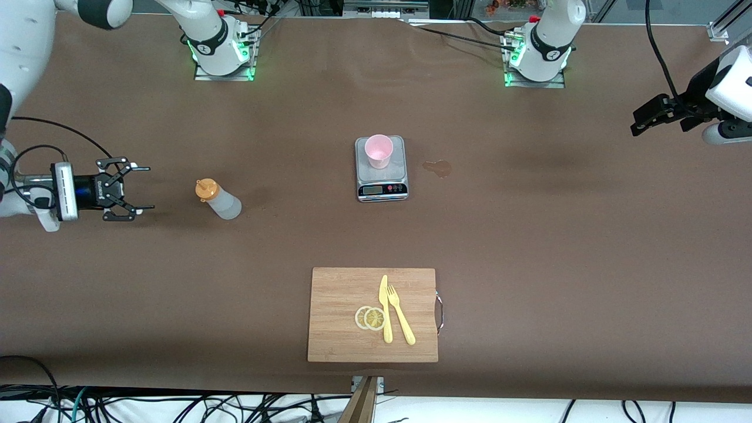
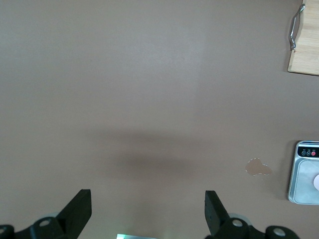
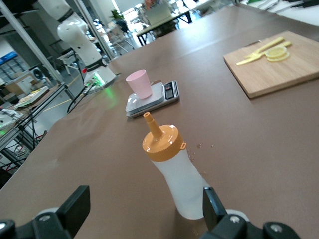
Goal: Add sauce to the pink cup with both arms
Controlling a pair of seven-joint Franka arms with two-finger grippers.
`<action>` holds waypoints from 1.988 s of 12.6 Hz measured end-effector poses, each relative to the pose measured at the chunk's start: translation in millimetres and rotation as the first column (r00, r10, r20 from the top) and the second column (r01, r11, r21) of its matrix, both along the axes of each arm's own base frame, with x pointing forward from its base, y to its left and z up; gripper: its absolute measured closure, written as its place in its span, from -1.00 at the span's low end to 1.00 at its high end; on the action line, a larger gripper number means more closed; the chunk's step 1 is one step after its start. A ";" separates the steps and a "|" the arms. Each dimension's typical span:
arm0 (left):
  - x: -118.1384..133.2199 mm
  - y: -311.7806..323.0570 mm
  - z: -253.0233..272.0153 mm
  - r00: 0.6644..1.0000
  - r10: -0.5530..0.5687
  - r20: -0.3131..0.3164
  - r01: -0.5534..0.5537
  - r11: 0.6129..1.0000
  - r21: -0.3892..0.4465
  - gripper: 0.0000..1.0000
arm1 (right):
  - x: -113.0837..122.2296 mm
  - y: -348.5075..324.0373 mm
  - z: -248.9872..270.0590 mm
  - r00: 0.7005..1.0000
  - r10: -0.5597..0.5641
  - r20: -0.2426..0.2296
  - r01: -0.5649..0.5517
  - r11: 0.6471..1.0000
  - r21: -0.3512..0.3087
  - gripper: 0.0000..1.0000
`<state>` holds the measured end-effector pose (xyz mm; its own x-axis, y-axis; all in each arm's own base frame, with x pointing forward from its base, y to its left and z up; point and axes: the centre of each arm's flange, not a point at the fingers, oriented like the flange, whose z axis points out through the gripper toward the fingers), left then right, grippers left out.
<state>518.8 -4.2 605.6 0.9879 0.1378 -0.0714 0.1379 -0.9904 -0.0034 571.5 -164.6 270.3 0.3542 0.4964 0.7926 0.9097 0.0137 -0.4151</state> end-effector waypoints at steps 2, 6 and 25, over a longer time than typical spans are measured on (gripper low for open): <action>-0.1 0.0 -0.1 1.000 0.000 0.000 0.000 1.000 0.000 -1.00 | -9.9 2.4 21.2 0.997 -0.053 -0.054 0.049 0.996 -0.073 -1.00; -0.2 0.0 -0.1 1.000 0.000 0.000 0.000 1.000 0.000 -1.00 | -13.6 19.5 72.0 0.974 -0.148 -0.174 0.105 0.967 -0.233 -1.00; -0.4 0.1 0.0 1.000 0.000 0.000 0.000 1.000 0.000 -1.00 | -39.3 143.9 223.2 0.677 -0.736 -0.011 0.309 0.298 -0.903 -1.00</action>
